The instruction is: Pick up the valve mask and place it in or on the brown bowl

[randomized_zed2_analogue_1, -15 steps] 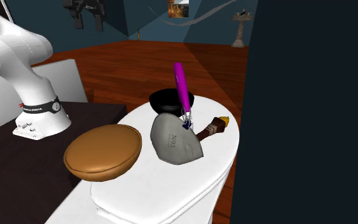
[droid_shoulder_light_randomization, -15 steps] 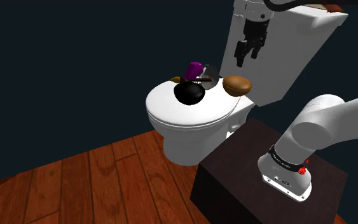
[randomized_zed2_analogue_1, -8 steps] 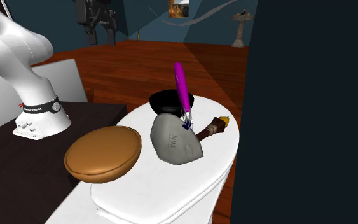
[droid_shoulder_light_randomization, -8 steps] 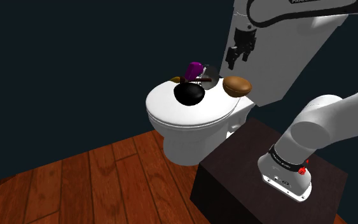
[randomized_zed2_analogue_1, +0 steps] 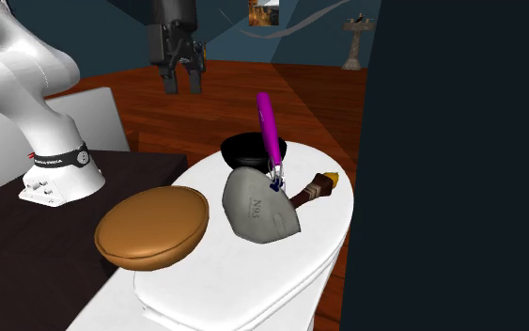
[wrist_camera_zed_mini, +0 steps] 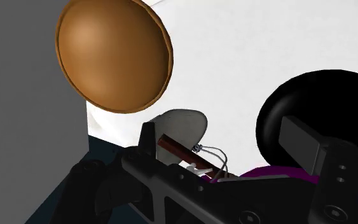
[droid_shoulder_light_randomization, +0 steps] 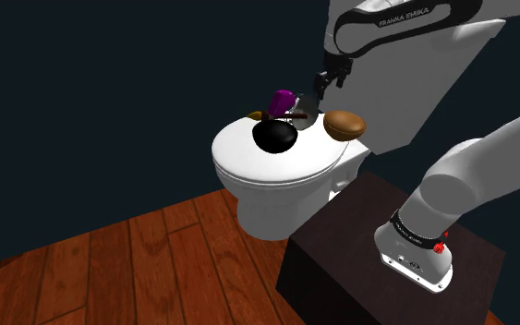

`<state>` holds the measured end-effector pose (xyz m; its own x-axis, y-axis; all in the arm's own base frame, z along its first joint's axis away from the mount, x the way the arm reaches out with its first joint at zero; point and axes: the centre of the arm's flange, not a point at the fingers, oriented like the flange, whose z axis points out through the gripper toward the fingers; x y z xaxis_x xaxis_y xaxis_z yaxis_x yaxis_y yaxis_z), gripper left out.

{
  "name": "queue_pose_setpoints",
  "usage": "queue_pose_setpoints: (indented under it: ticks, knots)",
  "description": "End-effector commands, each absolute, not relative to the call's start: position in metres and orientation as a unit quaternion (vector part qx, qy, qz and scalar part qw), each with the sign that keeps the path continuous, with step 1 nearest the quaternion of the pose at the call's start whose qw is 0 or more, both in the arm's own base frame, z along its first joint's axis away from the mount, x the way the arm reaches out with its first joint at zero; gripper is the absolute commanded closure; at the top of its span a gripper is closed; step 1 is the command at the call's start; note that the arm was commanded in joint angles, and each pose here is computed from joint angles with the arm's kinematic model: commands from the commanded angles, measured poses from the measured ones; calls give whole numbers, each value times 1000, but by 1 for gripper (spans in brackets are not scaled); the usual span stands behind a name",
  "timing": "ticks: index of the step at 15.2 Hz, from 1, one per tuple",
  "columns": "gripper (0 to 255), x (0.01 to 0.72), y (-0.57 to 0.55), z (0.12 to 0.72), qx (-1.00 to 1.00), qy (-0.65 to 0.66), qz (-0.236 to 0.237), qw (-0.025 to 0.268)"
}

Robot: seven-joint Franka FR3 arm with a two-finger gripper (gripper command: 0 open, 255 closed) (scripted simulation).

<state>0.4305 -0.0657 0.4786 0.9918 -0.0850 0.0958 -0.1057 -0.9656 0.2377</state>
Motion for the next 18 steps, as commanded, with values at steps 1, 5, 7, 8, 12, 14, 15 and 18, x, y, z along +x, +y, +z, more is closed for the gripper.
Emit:
queue_pose_setpoints:
  ticks: [1, 5, 7, 8, 12, 14, 15, 18]
  knots:
    - [0, 449, -75, 465, 989, -49, 53, 131]
    - [0, 485, -96, 443, 985, -53, 71, 147]
    - [0, 503, -107, 433, 983, -54, 80, 156]
    - [0, 513, -112, 428, 982, -55, 84, 160]
    - [0, 537, -128, 412, 979, -57, 96, 170]
    - [0, 538, -131, 402, 979, -57, 96, 170]
    - [0, 539, -133, 398, 979, -57, 96, 170]
    - [0, 542, -139, 383, 979, -57, 96, 170]
